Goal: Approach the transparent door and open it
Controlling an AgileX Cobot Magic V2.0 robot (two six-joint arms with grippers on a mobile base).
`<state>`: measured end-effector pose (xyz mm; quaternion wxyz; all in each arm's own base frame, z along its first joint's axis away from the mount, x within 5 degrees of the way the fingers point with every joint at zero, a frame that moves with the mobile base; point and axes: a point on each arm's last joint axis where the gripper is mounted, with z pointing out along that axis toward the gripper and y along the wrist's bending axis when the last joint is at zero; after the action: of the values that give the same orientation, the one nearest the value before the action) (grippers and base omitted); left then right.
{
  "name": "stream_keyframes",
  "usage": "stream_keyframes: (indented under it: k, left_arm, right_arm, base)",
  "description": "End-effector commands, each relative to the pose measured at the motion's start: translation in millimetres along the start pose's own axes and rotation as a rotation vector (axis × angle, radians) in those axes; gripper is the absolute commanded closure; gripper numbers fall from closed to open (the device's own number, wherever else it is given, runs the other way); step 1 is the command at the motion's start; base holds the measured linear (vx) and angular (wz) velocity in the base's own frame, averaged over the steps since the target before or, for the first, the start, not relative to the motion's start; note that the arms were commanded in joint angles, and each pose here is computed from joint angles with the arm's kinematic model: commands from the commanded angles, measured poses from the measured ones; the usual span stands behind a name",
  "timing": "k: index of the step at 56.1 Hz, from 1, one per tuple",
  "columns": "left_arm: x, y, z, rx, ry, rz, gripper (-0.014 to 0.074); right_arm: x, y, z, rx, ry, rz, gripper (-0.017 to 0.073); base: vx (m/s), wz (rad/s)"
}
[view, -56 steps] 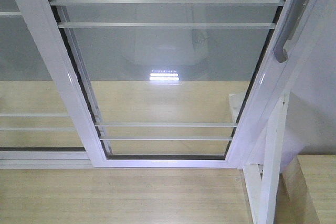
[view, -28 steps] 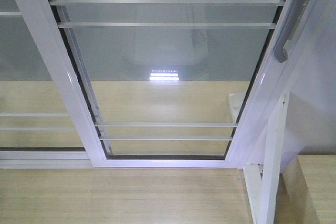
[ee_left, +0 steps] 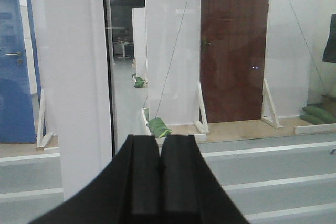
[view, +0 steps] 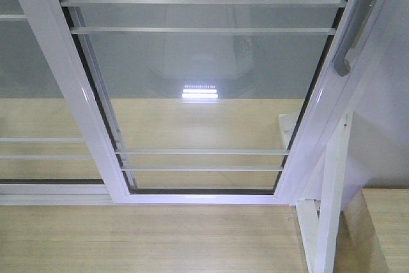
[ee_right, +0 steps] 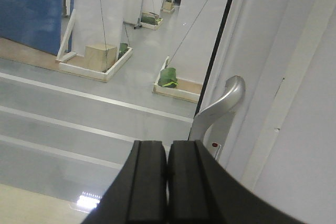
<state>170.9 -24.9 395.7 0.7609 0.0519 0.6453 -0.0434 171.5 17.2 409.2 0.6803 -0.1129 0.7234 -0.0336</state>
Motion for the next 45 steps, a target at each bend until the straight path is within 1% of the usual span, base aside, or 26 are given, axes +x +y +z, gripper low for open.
stream_keyframes:
  k: [1,8,12,15,19,28,34,42,45]
  left_arm:
    - [-21,0.4,-2,-0.006,-0.121,-0.011,0.0439]
    - [-21,0.4,-2,-0.006,-0.120,-0.011,0.0333]
    - [-21,0.4,-2,-0.006,-0.120,-0.011,0.0279]
    - [-21,0.4,-2,-0.006,-0.121,-0.011,0.0252]
    - [-21,0.4,-2,-0.006,-0.121,-0.011,0.0232]
    - [-21,0.4,-2,-0.006,-0.121,-0.011,0.0232]
    - [-22,0.4,-2,-0.006,-0.123,-0.011,0.0231]
    - [-22,0.4,-2,-0.006,-0.123,-0.011,0.0231]
    - [-22,0.4,-2,-0.006,-0.123,-0.011,0.0231]
  right_arm:
    - [-18,-5.1,-2,0.033,-0.110,0.001,0.0264]
    - [-14,-4.5,7,0.028,-0.085,0.005,0.0116]
    - [-11,-3.9,13,0.024,-0.065,0.005,0.0061]
    - [-8,-3.4,18,0.020,-0.049,0.006,0.0044]
    - [-3,-2.4,28,0.014,-0.018,0.012,0.0048]
    - [17,0.8,64,0.002,0.056,0.015,0.0086]
    - [30,2.5,90,0.007,0.055,0.016,0.0105]
    - [46,3.8,121,0.025,0.023,0.029,0.0106]
    - [51,0.7,129,0.043,0.012,0.046,0.0106]
  base:
    - [0.00,0.00]
    - [0.00,0.00]
    - [0.00,0.00]
    - [0.00,0.00]
    - [0.00,0.00]
    - [0.00,0.00]
    - [0.00,0.00]
    - [0.00,0.00]
    - [0.00,0.00]
